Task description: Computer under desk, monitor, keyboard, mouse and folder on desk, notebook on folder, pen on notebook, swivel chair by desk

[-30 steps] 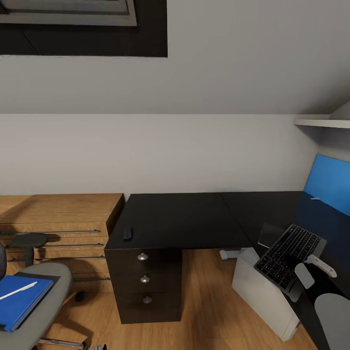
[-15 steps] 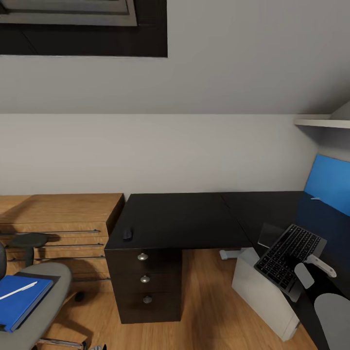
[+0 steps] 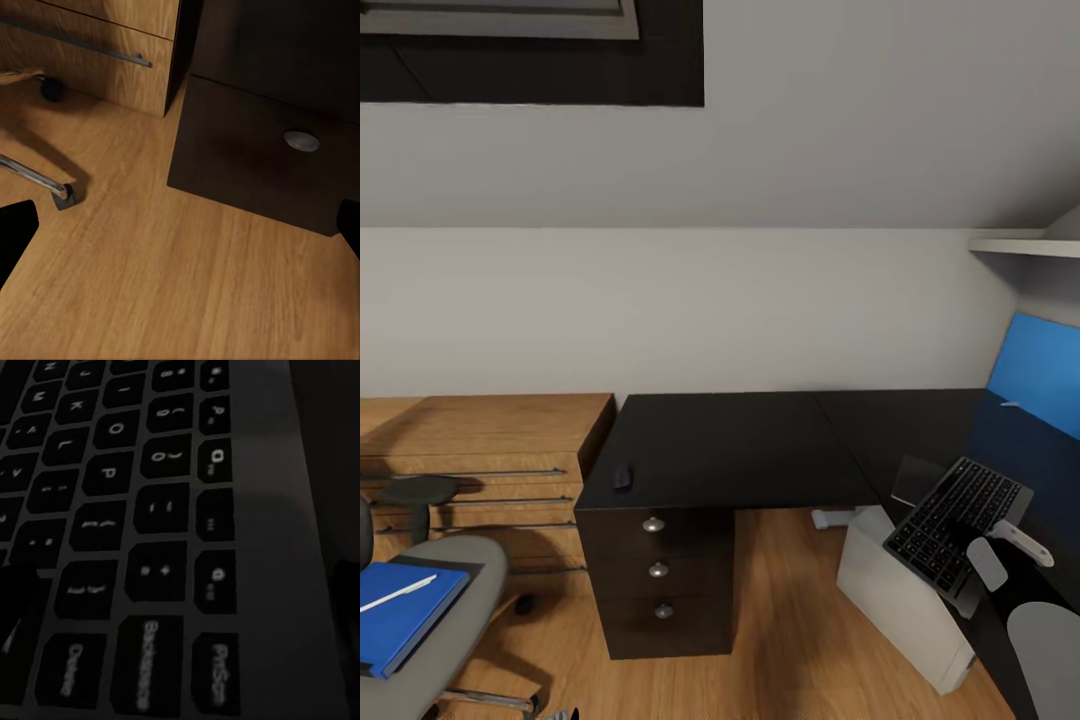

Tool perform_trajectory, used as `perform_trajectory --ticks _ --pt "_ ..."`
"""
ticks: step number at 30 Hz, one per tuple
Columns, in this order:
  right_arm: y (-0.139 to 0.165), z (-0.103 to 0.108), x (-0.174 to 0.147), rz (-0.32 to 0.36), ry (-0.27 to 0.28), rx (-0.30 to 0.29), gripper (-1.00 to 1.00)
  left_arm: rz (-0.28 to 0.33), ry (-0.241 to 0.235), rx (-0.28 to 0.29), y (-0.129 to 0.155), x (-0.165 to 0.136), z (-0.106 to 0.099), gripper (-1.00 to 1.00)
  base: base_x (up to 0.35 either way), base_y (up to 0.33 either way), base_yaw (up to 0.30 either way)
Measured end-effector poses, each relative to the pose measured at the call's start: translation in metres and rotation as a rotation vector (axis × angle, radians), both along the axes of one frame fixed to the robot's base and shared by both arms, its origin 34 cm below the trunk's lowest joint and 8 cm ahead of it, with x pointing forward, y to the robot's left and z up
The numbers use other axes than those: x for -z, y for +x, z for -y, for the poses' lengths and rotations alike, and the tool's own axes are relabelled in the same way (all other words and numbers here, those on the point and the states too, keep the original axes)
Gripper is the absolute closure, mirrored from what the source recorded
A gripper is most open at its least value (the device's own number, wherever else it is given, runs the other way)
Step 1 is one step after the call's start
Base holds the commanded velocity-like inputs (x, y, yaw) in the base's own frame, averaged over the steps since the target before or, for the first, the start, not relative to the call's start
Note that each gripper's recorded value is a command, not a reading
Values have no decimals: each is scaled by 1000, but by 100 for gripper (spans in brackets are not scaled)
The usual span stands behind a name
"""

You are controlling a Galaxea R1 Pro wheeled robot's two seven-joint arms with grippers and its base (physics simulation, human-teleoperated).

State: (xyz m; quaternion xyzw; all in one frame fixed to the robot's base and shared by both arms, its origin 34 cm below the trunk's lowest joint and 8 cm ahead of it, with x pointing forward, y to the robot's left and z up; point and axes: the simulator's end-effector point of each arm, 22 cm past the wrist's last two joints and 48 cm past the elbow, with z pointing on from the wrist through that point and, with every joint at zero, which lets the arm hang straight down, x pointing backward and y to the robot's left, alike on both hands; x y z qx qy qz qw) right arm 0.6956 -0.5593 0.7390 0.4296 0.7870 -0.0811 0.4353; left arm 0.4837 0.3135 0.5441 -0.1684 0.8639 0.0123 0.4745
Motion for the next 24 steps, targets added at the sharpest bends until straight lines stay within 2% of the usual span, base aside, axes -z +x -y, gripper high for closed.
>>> perform_trajectory --ticks 16,24 --pt "0 0 0 0 -3 0 -100 -2 0 0 0 1 0 -100 -2 0 0" --pt "1 0 0 2 -1 -2 -100 -2 -1 -2 0 1 0 -100 -149 107 0"
